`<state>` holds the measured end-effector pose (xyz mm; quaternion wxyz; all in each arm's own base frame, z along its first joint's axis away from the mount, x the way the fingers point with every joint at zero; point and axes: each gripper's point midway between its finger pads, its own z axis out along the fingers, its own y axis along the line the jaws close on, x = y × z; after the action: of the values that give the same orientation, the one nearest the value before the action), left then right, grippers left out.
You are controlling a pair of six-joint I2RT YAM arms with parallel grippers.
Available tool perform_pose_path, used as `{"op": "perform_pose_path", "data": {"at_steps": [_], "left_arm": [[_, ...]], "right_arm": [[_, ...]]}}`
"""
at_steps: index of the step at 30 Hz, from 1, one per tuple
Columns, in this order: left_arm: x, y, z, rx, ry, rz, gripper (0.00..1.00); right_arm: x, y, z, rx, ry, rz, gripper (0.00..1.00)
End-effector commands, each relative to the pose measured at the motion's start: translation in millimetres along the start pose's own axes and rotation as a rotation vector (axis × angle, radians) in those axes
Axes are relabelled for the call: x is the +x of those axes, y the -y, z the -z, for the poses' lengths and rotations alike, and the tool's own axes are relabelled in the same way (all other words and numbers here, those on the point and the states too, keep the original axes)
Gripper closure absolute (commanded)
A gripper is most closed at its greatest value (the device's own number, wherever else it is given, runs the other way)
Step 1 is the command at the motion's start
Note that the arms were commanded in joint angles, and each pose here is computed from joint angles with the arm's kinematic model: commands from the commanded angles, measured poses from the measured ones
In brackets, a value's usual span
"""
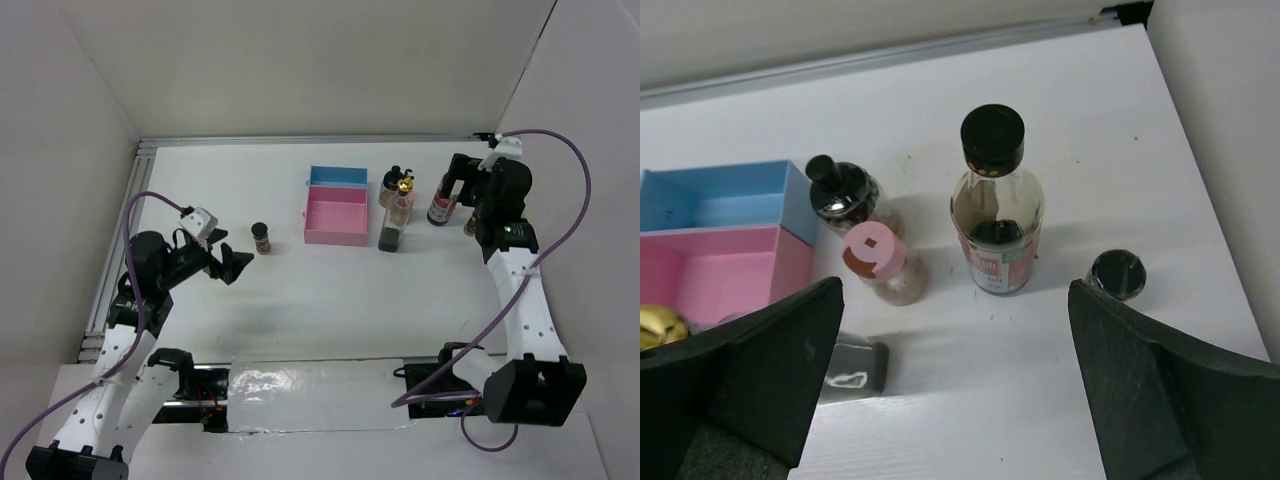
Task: Organize the condiment bottles
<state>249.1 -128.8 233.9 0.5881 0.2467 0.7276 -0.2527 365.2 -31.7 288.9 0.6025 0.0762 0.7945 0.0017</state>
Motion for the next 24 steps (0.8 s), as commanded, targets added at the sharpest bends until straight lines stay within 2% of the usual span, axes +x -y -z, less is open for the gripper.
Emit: {"op": "perform_pose_path", "data": {"at_steps": [1,6,14,17,24], "left_arm": [[-6.3,4.4,0.4,0.012,0.020,0.023,0.01],[-5.3,3.0,-0.1,0.005,0.015,0.032,0.01],[-2.8,-1.5,0.6,-0.023,0.006,0.039,0.01],[-1.0,-4.6,0.0,-0.036,0.000,0.036,0.01],[-3.2,-7.6,-2.5,-0.044,-0.012,0.047,0.01]], "right_arm": [[-34.0,6.5,-10.1,0.042,0.089,-0.008,0.01],[-38.0,18.7,-35.2,0.109,0.100,-0.002,0.09],[-19.1,23.6,-70.6,0.127,0.042,0.013,0.11],[-16.9,26.0,-81.4,0.139,0.048,0.009,0.21],[-21.3,24.6,-101.7,0.136,0.070,0.046,0.29]]}}
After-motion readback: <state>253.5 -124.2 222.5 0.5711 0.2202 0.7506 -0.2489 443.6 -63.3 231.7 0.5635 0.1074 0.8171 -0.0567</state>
